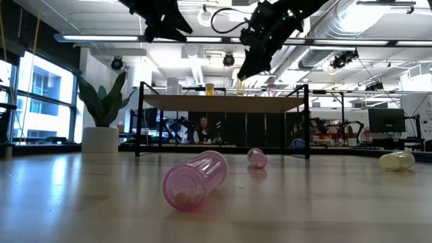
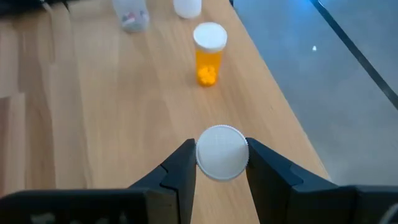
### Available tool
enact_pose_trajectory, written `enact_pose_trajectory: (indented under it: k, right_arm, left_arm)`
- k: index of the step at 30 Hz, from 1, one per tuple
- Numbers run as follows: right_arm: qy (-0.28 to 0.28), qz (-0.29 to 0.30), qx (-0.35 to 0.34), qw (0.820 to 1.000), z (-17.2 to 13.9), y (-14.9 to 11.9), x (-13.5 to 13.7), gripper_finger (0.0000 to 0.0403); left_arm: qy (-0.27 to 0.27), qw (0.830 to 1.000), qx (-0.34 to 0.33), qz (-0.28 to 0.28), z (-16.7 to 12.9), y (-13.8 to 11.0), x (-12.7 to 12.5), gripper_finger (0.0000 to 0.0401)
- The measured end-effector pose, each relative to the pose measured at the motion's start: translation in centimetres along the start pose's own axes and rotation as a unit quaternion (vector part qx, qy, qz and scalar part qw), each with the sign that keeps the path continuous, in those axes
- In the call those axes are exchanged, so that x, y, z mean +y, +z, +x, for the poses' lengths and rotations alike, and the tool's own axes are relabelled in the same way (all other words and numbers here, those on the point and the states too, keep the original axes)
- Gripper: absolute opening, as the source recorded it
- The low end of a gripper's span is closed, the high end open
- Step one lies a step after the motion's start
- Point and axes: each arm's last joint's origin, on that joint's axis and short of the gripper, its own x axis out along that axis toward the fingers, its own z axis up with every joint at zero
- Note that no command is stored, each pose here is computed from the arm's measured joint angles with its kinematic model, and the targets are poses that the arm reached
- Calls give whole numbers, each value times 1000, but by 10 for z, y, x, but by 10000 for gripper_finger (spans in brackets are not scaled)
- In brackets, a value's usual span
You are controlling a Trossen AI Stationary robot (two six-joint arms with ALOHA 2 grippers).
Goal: Pick and place medicine bottles onto shelf by color
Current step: Put the bottom left yellow pill bottle on the shelf
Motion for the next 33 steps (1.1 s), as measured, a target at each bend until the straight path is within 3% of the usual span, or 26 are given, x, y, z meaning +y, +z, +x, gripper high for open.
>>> enact_pose_trajectory:
  k: [11, 33]
  right_arm:
    - [-15, -8, 26, 1000, 18, -6, -4, 111]
    - [-36, -9, 32, 999, 18, -6, -5, 111]
  left_arm:
    - [16, 999, -4, 27, -2, 1, 1, 193]
    - [21, 999, -3, 28, -2, 1, 4, 193]
